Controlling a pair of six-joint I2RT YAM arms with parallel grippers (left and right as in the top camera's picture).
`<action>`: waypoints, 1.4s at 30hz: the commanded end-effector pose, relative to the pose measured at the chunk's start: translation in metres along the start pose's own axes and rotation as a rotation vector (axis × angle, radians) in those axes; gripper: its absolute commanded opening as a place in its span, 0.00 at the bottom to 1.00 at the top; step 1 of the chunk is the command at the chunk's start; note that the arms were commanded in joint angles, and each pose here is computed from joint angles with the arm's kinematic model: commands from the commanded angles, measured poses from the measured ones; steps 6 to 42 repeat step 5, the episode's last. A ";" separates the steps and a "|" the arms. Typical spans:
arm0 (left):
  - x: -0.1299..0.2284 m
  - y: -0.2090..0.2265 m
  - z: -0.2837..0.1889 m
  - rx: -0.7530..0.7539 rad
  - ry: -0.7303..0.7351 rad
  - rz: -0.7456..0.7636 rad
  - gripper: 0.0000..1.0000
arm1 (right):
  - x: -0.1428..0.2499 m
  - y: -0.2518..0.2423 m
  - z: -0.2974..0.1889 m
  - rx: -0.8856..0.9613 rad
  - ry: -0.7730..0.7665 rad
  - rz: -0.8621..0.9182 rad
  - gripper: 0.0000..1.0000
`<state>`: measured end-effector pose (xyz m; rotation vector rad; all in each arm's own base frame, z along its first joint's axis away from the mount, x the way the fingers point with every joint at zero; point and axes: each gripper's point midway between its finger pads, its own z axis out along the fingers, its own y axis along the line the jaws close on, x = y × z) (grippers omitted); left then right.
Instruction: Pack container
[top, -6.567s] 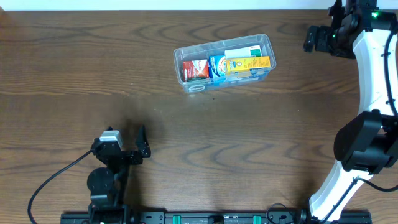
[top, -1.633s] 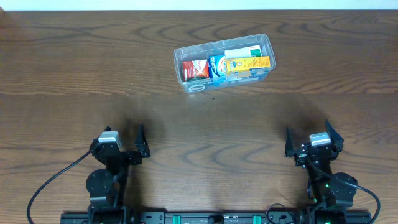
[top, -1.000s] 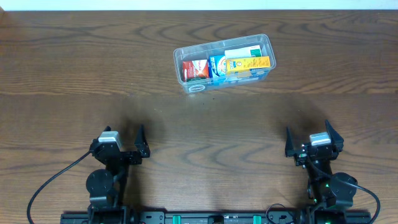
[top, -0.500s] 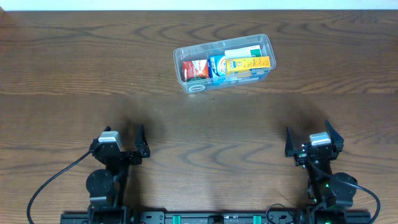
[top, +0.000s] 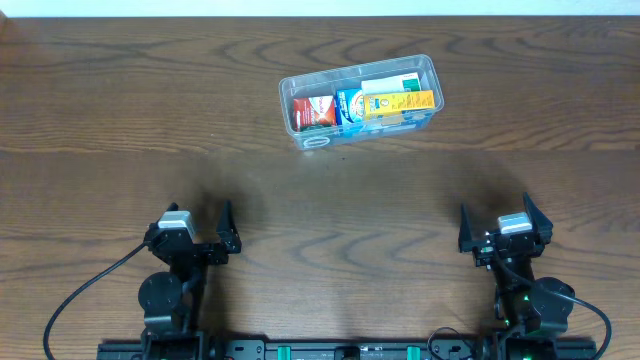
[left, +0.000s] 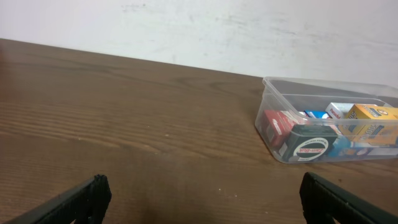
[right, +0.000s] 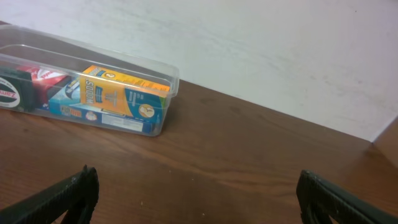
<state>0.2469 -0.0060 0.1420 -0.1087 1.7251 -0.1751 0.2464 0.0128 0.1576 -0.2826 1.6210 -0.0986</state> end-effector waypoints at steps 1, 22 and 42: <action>0.016 0.001 0.001 0.006 0.050 0.010 0.98 | 0.001 -0.001 0.000 0.007 0.002 -0.012 0.99; 0.016 0.001 0.001 0.006 0.050 0.010 0.98 | 0.001 -0.001 0.000 0.007 0.002 -0.012 0.99; 0.016 0.001 0.001 0.006 0.050 0.010 0.98 | 0.001 -0.001 0.000 0.007 0.002 -0.012 0.99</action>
